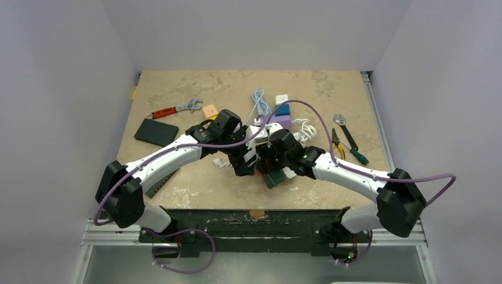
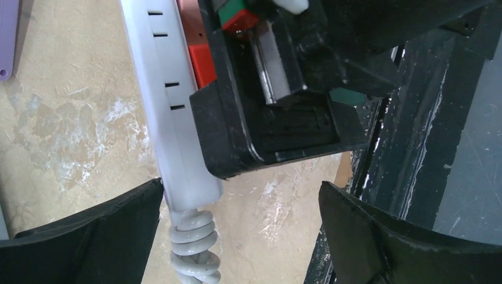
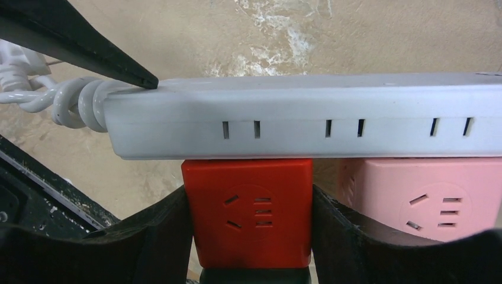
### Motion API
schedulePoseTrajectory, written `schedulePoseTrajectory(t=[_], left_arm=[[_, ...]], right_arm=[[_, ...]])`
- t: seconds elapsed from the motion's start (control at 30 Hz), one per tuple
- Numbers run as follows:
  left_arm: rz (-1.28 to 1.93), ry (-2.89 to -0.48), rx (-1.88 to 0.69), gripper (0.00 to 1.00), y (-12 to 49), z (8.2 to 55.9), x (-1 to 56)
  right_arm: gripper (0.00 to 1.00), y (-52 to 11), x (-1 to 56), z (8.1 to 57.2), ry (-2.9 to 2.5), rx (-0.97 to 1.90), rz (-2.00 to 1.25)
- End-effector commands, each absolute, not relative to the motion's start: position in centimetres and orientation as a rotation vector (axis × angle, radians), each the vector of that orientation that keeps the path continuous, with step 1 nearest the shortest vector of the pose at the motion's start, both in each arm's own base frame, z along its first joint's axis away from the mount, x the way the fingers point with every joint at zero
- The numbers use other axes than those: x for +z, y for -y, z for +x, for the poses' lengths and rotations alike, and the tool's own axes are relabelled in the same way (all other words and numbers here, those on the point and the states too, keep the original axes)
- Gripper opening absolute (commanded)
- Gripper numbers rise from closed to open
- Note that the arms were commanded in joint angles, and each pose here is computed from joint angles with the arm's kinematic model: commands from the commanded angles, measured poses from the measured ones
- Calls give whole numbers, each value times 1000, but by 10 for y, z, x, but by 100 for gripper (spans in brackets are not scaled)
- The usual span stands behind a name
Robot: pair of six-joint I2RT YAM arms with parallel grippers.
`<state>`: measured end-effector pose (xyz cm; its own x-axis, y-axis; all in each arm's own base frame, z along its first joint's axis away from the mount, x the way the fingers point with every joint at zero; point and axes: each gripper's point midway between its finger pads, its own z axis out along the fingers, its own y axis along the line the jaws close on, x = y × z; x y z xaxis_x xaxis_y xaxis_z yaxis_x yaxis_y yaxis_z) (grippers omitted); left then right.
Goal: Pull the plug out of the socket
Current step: Remove the plug from the socket.
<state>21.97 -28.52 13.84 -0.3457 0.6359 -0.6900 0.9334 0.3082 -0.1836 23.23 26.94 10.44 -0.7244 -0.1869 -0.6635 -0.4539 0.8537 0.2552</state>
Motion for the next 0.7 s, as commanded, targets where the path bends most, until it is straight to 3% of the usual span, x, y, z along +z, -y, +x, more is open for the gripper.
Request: schedulePoseTrajectory(t=[0.0,0.33,0.5,0.67], left_arm=[[1442,-1974,-861,100,290,209,152],[1317,-1992,-629,98,275,255,134],[1176,-1998,-683,99,258,279,156],[1225,-1956,-761,100,268,265,165]], right_arm=[[0,-313,182,262,-2121,753,-433],[0,-312,188,252,-2111,810,-450],[0,-305,191,247,-2110,825,-441],[0,-312,198,249,-2106,864,-437]])
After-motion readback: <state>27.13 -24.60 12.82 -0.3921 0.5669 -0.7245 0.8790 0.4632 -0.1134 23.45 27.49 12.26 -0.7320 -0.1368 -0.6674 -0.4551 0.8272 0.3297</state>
